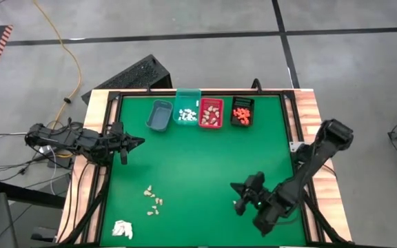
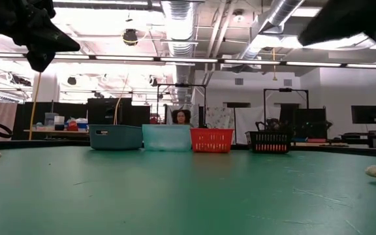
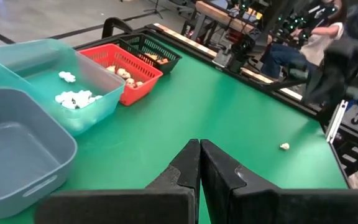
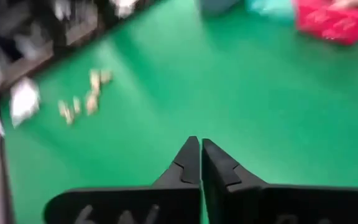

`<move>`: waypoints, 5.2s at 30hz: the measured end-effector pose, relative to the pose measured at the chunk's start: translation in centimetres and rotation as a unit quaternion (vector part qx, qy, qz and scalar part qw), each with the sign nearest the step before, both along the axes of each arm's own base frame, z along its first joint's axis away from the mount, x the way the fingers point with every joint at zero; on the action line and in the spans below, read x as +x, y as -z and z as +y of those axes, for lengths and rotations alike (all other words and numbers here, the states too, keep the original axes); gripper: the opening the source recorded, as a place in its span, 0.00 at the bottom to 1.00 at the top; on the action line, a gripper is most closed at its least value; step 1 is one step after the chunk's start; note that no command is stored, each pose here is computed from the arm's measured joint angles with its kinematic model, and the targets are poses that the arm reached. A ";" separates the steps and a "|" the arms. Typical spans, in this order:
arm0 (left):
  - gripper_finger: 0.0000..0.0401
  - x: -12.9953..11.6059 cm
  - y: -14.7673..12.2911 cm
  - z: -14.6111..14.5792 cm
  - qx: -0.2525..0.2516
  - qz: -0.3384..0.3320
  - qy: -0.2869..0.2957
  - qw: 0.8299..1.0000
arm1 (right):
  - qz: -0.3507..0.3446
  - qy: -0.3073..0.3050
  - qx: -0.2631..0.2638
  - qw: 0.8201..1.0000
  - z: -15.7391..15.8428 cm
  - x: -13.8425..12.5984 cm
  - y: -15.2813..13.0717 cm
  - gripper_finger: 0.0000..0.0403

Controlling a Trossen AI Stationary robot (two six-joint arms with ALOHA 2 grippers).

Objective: Sort Halloween decoration
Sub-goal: Put the white skull toy into the blue bin

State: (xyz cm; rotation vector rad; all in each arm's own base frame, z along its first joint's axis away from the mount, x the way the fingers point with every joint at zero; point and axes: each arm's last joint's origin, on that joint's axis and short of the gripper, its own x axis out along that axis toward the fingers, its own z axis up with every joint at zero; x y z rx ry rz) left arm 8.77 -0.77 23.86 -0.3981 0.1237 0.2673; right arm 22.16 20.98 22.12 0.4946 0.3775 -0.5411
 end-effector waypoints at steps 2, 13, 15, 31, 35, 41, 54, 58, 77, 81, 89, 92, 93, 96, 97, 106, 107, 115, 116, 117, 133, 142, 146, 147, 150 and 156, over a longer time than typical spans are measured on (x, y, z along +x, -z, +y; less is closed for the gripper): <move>0.00 0.0 0.0 0.0 -0.010 -0.002 -0.002 1.000 | 0.042 -0.035 -0.017 0.998 0.2 1.1 1.0 0.11; 0.00 0.0 0.0 0.1 -0.054 -0.015 -0.024 0.998 | 0.189 -0.111 -0.027 0.975 0.5 2.8 5.8 0.47; 0.00 0.0 0.0 0.1 -0.054 -0.015 -0.026 0.998 | 0.157 -0.081 -0.042 0.983 1.2 1.8 5.8 0.49; 0.00 -0.1 0.1 0.4 -0.041 -0.016 -0.083 0.996 | 0.068 -0.025 -0.048 0.996 5.4 -1.6 11.9 0.46; 0.00 -0.2 0.1 0.5 -0.052 -0.021 -0.092 0.994 | 0.071 -0.023 -0.056 0.996 5.2 -1.6 11.8 0.46; 0.00 -0.3 0.4 0.5 -0.067 -0.008 -0.100 0.993 | 0.084 -0.011 -0.094 0.992 4.4 -0.2 13.8 0.45; 0.00 -0.3 0.6 0.5 -0.072 -0.003 -0.105 0.992 | 0.049 0.032 -0.054 0.997 4.7 -0.7 17.3 0.28; 0.00 -0.3 0.6 0.5 -0.071 0.000 -0.105 0.992 | 0.045 0.037 -0.046 0.997 4.8 -0.5 17.0 0.19; 0.00 -0.2 0.4 0.5 -0.074 -0.014 -0.103 0.992 | 0.088 0.052 -0.079 0.992 -1.2 6.3 8.2 0.11; 0.00 -0.2 0.3 0.5 -0.077 -0.016 -0.096 0.992 | 0.074 0.051 -0.110 0.990 -4.3 9.5 6.4 0.11; 0.00 -0.2 0.3 0.3 -0.073 -0.010 -0.062 0.995 | -0.036 -0.058 -0.140 0.988 -13.1 17.1 2.4 0.11; 0.00 -0.1 0.3 0.3 -0.061 -0.006 -0.058 0.996 | -0.100 -0.057 -0.146 0.983 -17.2 18.3 1.0 0.11; 0.00 -0.1 0.3 0.3 -0.057 -0.005 -0.057 0.997 | -0.115 -0.041 -0.146 0.982 -18.6 18.5 0.7 0.11; 0.00 -0.1 0.3 0.3 -0.041 0.000 -0.054 0.998 | -0.147 -0.007 -0.148 0.978 -22.7 18.7 -0.1 0.11; 0.00 -0.2 0.3 0.3 -0.036 0.002 -0.053 0.998 | -0.153 -0.006 -0.146 0.977 -24.0 18.8 -0.4 0.11; 0.00 -0.2 0.4 0.3 -0.017 0.011 -0.050 0.999 | -0.152 -0.041 -0.144 0.977 -30.3 23.8 -1.7 0.11; 0.00 -0.2 0.4 0.3 -0.016 0.012 -0.050 0.999 | -0.154 -0.040 -0.145 0.977 -30.7 24.5 -1.7 0.11; 0.00 -0.2 0.5 0.3 -0.008 0.017 -0.048 0.999 | -0.158 -0.033 -0.142 0.977 -33.9 29.3 0.0 0.11; 0.00 -0.2 0.5 0.3 -0.008 0.018 -0.048 0.999 | -0.157 -0.031 -0.142 0.977 -34.3 29.8 0.2 0.11; 0.00 -0.2 0.5 0.3 -0.007 0.019 -0.048 0.999 | -0.153 -0.031 -0.141 0.978 -34.6 30.2 0.5 0.11; 0.00 -0.3 0.9 0.3 -0.005 0.042 -0.045 0.998 | -0.089 -0.074 -0.125 0.985 -36.5 31.2 0.1 0.47; 0.00 -0.3 1.0 0.3 -0.007 0.044 -0.046 0.998 | -0.028 -0.340 -0.095 0.935 -31.3 25.3 -10.7 0.44; 0.00 -0.3 1.0 0.3 -0.005 0.043 -0.051 0.998 | 0.075 -0.401 -0.090 0.909 -27.3 21.5 -13.1 0.39; 0.00 -0.3 1.0 0.3 -0.003 0.044 -0.053 0.998 | 0.095 -0.406 -0.091 0.905 -26.5 20.5 -13.7 0.38; 0.00 -0.4 1.0 0.4 -0.001 0.043 -0.063 0.997 | 0.142 -0.408 -0.090 0.898 -24.8 17.7 -15.4 0.35; 0.00 -0.4 1.0 0.4 -0.001 0.041 -0.073 0.997 | 0.184 -0.406 -0.053 0.894 -21.3 14.9 -13.2 0.31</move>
